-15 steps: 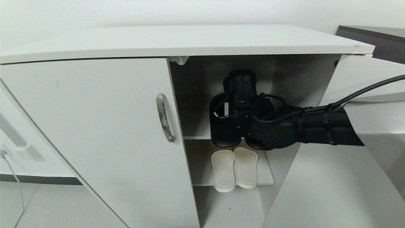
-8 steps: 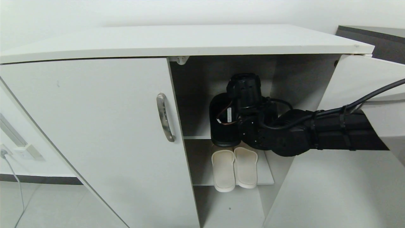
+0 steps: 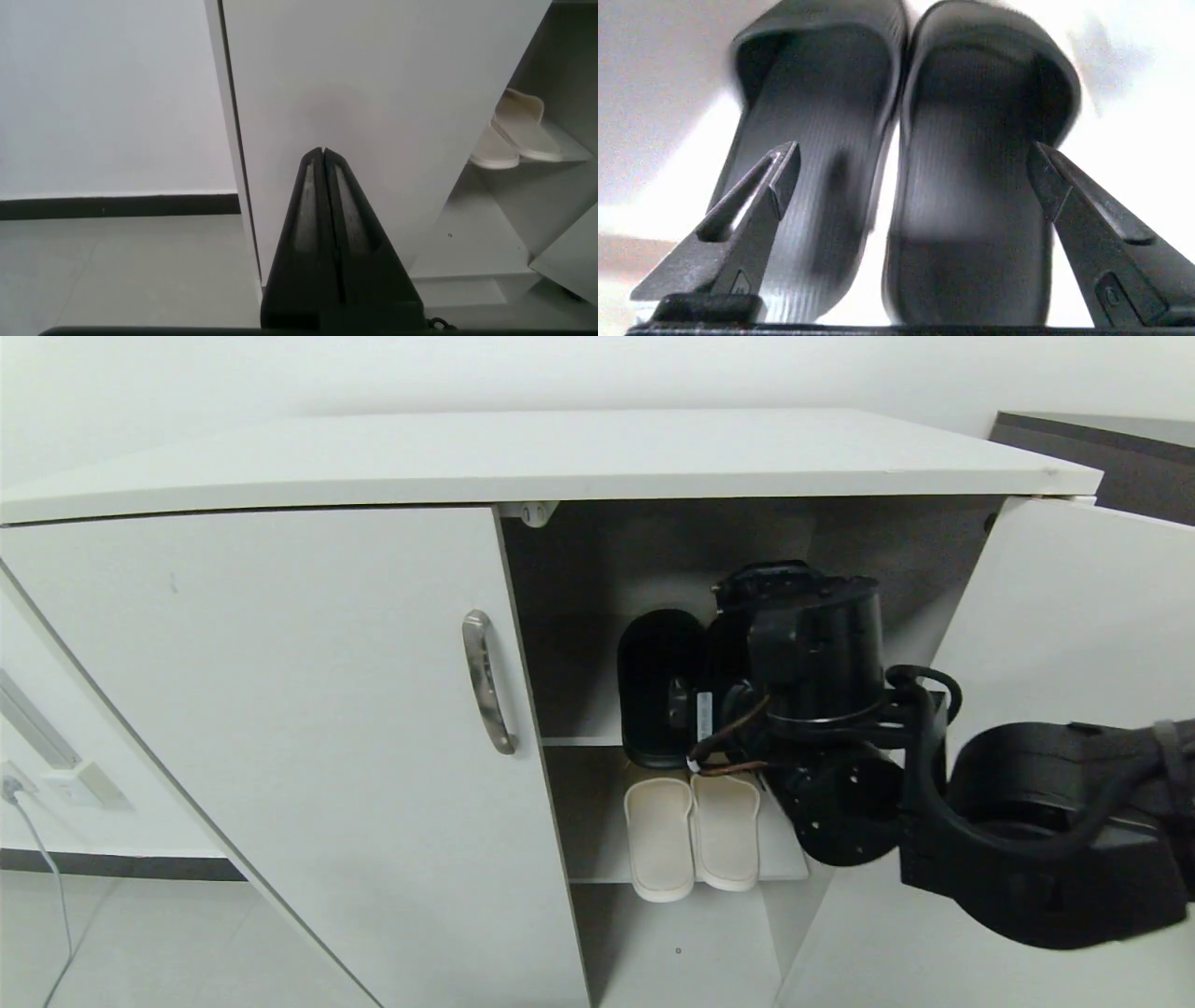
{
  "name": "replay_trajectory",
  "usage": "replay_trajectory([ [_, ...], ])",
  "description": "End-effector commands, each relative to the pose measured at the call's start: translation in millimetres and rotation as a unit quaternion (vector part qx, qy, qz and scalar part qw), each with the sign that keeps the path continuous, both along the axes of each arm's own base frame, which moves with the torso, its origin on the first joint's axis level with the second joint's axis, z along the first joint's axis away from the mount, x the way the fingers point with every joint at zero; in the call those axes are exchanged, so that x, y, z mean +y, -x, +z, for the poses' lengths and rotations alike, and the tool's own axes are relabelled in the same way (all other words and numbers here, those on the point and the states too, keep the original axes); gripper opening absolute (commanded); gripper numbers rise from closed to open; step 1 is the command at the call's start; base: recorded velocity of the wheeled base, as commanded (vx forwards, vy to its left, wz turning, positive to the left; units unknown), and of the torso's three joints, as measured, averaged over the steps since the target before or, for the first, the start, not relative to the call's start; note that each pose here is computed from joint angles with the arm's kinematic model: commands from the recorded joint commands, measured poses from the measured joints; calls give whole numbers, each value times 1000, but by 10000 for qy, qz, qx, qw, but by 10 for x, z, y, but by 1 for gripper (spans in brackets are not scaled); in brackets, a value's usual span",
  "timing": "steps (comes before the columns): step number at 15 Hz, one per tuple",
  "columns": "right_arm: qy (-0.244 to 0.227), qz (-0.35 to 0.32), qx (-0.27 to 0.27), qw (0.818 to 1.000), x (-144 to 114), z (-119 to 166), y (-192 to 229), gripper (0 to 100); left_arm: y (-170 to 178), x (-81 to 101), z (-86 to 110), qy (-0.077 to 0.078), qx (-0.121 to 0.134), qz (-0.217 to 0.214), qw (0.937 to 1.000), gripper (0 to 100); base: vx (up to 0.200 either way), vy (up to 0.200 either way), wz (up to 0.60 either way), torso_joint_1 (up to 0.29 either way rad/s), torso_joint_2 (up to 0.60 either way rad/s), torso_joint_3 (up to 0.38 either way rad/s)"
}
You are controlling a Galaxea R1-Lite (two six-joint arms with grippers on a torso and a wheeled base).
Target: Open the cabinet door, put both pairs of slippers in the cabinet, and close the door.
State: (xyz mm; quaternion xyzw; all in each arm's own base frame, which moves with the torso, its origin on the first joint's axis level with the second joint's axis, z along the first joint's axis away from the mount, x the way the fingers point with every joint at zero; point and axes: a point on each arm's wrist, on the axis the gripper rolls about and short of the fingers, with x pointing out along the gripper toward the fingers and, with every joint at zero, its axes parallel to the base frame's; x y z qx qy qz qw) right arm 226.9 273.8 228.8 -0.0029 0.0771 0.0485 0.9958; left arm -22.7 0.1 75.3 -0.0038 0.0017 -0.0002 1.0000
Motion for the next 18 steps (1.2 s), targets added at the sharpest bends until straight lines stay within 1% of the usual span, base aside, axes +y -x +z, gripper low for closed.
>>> replay_trajectory([
  [1, -38, 576, 55, 9983, -224, 0, 421, 100, 0, 0, 0, 0, -2, 2, 10000, 0, 0, 0, 0, 0, 0, 0],
  [2, -12, 704, 95, 9975, -257, -43, 469, 100, 0, 0, 0, 0, -2, 2, 10000, 0, 0, 0, 0, 0, 0, 0],
  [3, 34, 944, 181, 9954, -337, -175, 547, 100, 0, 0, 0, -8, -2, 2, 10000, 0, 0, 0, 0, 0, 0, 0],
  [4, -5, 1075, 169, 9941, -374, -235, 571, 100, 0, 0, 0, 0, -2, 2, 10000, 0, 0, 0, 0, 0, 0, 0],
  [5, -59, 1219, 109, 9925, -388, -273, 586, 100, 0, 0, 0, -8, -2, 2, 10000, 0, 0, 0, 0, 0, 0, 0],
  [6, -59, 1219, 109, 9925, -388, -273, 586, 100, 0, 0, 0, -8, -2, 2, 10000, 0, 0, 0, 0, 0, 0, 0],
  [7, -87, 1308, 19, 9914, -381, -311, 585, 0, 0, 0, 0, -8, -2, -6, 10000, 0, 0, 0, 0, 0, 0, 0],
  [8, 68, 1365, 30, 9906, -393, -383, 599, 0, 0, 0, 0, -8, -2, -6, 10000, 0, 0, 0, 0, 0, 0, 0],
  [11, 74, 1477, 57, 9890, -379, -404, 615, 0, 0, 0, 0, -8, -2, -6, 10000, 0, 0, 0, 0, 0, 0, 0],
  [18, 130, 1492, 99, 9887, -381, -440, 641, 0, 0, 0, 0, -8, -2, -6, 10000, 0, 0, 0, 0, 0, 0, 0],
])
